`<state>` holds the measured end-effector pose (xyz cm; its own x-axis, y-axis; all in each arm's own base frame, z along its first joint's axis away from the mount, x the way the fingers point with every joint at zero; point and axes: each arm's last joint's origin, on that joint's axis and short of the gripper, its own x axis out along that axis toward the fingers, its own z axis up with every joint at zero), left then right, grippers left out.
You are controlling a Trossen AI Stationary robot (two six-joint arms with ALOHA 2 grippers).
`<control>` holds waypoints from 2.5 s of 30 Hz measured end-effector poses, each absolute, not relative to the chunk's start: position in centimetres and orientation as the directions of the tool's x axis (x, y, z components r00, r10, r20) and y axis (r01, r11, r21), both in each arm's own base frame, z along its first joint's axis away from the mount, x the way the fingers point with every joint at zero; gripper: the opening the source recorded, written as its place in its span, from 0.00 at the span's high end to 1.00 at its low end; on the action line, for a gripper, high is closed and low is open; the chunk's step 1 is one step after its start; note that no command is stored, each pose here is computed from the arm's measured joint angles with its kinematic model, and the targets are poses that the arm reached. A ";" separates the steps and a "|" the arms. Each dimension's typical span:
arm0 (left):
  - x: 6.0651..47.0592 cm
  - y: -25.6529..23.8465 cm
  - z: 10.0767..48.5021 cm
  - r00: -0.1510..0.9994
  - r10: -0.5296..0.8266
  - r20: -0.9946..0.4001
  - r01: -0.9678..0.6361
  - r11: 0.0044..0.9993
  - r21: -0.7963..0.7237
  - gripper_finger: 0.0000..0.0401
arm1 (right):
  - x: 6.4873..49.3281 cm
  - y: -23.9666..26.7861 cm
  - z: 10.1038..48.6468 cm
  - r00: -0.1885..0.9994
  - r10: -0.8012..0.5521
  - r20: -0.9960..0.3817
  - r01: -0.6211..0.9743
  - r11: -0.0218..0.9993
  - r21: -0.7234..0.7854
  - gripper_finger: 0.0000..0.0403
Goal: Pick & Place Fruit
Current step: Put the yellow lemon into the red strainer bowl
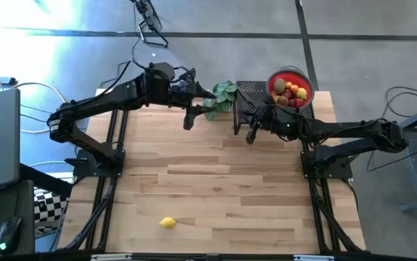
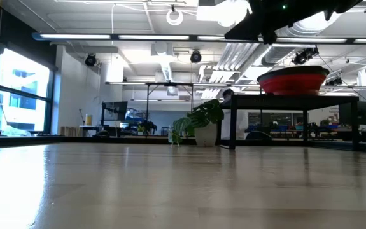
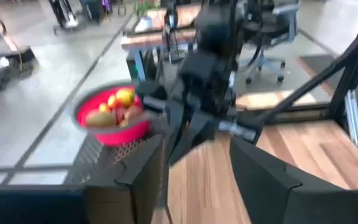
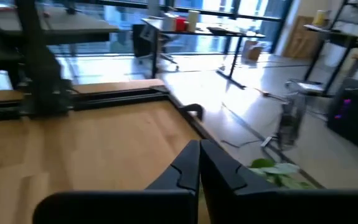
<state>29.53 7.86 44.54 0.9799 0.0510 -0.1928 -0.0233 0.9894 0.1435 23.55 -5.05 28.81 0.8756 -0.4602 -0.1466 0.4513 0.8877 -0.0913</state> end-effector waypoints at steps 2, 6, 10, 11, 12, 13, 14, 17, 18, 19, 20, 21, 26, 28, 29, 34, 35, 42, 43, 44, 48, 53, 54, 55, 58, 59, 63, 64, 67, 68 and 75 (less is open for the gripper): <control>29.6 7.9 43.9 0.974 0.056 -0.221 -0.026 0.990 0.138 0.59 | 23.6 -4.8 28.8 0.880 -0.452 -0.146 0.446 0.892 -0.071 0.99; 29.8 8.0 42.4 0.960 0.053 -0.274 -0.019 0.992 0.125 0.72 | 23.6 -4.6 28.8 0.886 -0.440 -0.147 0.435 0.898 -0.068 0.99; 30.2 8.0 40.3 0.942 0.039 -0.334 -0.006 0.995 0.099 0.86 | 23.6 -4.6 28.8 0.886 -0.440 -0.147 0.435 0.898 -0.068 0.99; 30.2 8.0 40.0 0.942 0.032 -0.334 -0.001 0.996 0.094 0.89 | 23.6 -4.6 28.8 0.886 -0.440 -0.147 0.435 0.898 -0.068 0.99; 30.1 8.0 39.8 0.943 0.029 -0.332 0.002 0.996 0.093 0.93 | 23.6 -4.6 28.8 0.886 -0.440 -0.147 0.435 0.898 -0.068 0.99; 29.9 7.9 39.6 0.945 0.024 -0.327 0.007 0.996 0.093 0.96 | 23.6 -4.5 28.8 0.886 -0.440 -0.147 0.435 0.898 -0.067 0.99; 29.7 7.8 39.5 0.949 0.021 -0.315 0.010 0.995 0.098 0.98 | 23.7 -4.5 28.8 0.886 -0.439 -0.149 0.434 0.899 -0.066 0.99; 28.9 7.6 39.4 0.964 0.017 -0.266 0.014 0.993 0.115 0.98 | 23.7 -4.4 28.7 0.887 -0.435 -0.155 0.430 0.900 -0.067 0.99; 28.6 7.5 39.3 0.968 0.018 -0.251 0.013 0.993 0.120 0.97 | 23.7 -4.4 28.7 0.888 -0.432 -0.156 0.427 0.902 -0.067 0.99; 28.2 7.4 39.1 0.971 0.019 -0.238 0.012 0.992 0.127 0.97 | 23.7 -4.4 28.7 0.893 -0.421 -0.156 0.417 0.907 -0.065 0.99; 27.8 7.3 39.0 0.974 0.019 -0.226 0.012 0.991 0.135 0.97 | 23.7 -4.4 28.7 0.898 -0.411 -0.156 0.407 0.911 -0.063 0.99; 27.4 7.2 38.9 0.977 0.020 -0.214 0.011 0.990 0.141 0.97 | 23.7 -4.4 28.7 0.902 -0.402 -0.156 0.397 0.916 -0.062 0.99; 25.5 6.6 37.6 0.977 0.020 -0.211 0.010 0.990 0.139 1.00 | 23.7 -4.3 28.7 0.916 -0.368 -0.158 0.364 0.930 -0.057 0.99; 24.9 6.4 37.0 0.975 0.024 -0.222 0.003 0.993 0.119 1.00 | 23.7 -4.3 28.7 0.916 -0.368 -0.158 0.363 0.930 -0.057 1.00; 24.6 6.4 36.8 0.975 0.032 -0.219 -0.006 0.993 0.117 1.00 | 23.7 -4.3 28.7 0.916 -0.368 -0.158 0.363 0.930 -0.057 1.00; 23.2 6.0 36.2 0.976 0.041 -0.213 -0.021 0.995 0.096 1.00 | 23.7 -4.3 28.7 0.917 -0.367 -0.158 0.363 0.930 -0.056 1.00; 22.9 5.9 36.1 0.977 0.041 -0.210 -0.023 0.996 0.090 1.00 | 23.7 -4.3 28.7 0.917 -0.367 -0.158 0.363 0.930 -0.056 1.00; 21.2 5.4 35.0 0.986 0.043 -0.163 -0.035 0.998 0.054 1.00 | 23.7 -4.3 28.7 0.917 -0.367 -0.158 0.363 0.930 -0.056 1.00; 20.9 5.3 34.7 0.986 0.044 -0.162 -0.037 0.998 0.042 1.00 | 23.7 -4.3 28.7 0.917 -0.367 -0.158 0.363 0.930 -0.056 1.00; 20.7 5.3 34.4 0.985 0.044 -0.165 -0.040 0.999 0.028 1.00 | 23.7 -4.3 28.7 0.917 -0.367 -0.158 0.363 0.930 -0.056 1.00; 19.9 4.3 33.1 0.988 0.031 -0.154 -0.035 0.999 -0.028 1.00 | 23.7 -4.3 28.7 0.917 -0.368 -0.158 0.363 0.930 -0.059 1.00; 19.1 2.0 32.4 0.989 0.008 -0.148 -0.015 0.999 -0.047 1.00 | 23.7 -4.3 28.7 0.917 -0.368 -0.158 0.362 0.930 -0.065 1.00; 19.0 1.5 32.4 0.989 0.000 -0.149 -0.007 0.999 -0.047 1.00 | 23.7 -4.3 28.7 0.916 -0.368 -0.158 0.362 0.930 -0.066 1.00; 18.9 1.0 32.4 0.989 -0.007 -0.149 0.000 0.999 -0.045 1.00 | 23.7 -4.3 28.7 0.916 -0.368 -0.158 0.362 0.930 -0.066 1.00; 18.7 -0.5 32.6 0.990 -0.020 -0.139 0.015 0.999 -0.033 1.00 | 23.7 -4.3 28.7 0.916 -0.368 -0.158 0.362 0.930 -0.066 1.00; 18.6 -0.9 32.6 0.990 -0.014 -0.138 0.010 1.000 -0.029 1.00 | 23.7 -4.3 28.7 0.916 -0.368 -0.158 0.362 0.930 -0.066 1.00; 18.3 -2.2 32.3 0.985 0.004 -0.172 -0.016 0.998 -0.063 1.00 | 23.7 -4.3 28.7 0.916 -0.368 -0.158 0.362 0.930 -0.066 1.00; 18.3 -2.4 32.2 0.983 0.012 -0.185 -0.028 0.996 -0.088 1.00 | 23.7 -4.3 28.7 0.916 -0.368 -0.158 0.362 0.930 -0.066 1.00; 18.0 -3.0 31.6 0.969 0.025 -0.246 -0.067 0.984 -0.164 1.00 | 23.7 -4.3 28.7 0.916 -0.368 -0.158 0.361 0.930 -0.067 1.00; 17.9 -3.3 31.4 0.964 0.018 -0.266 -0.070 0.980 -0.187 1.00 | 23.7 -4.3 28.7 0.916 -0.368 -0.158 0.361 0.930 -0.067 1.00; 17.6 -4.8 30.7 0.942 -0.051 -0.331 -0.042 0.962 -0.268 1.00 | 23.8 -4.3 28.7 0.916 -0.368 -0.159 0.354 0.929 -0.107 1.00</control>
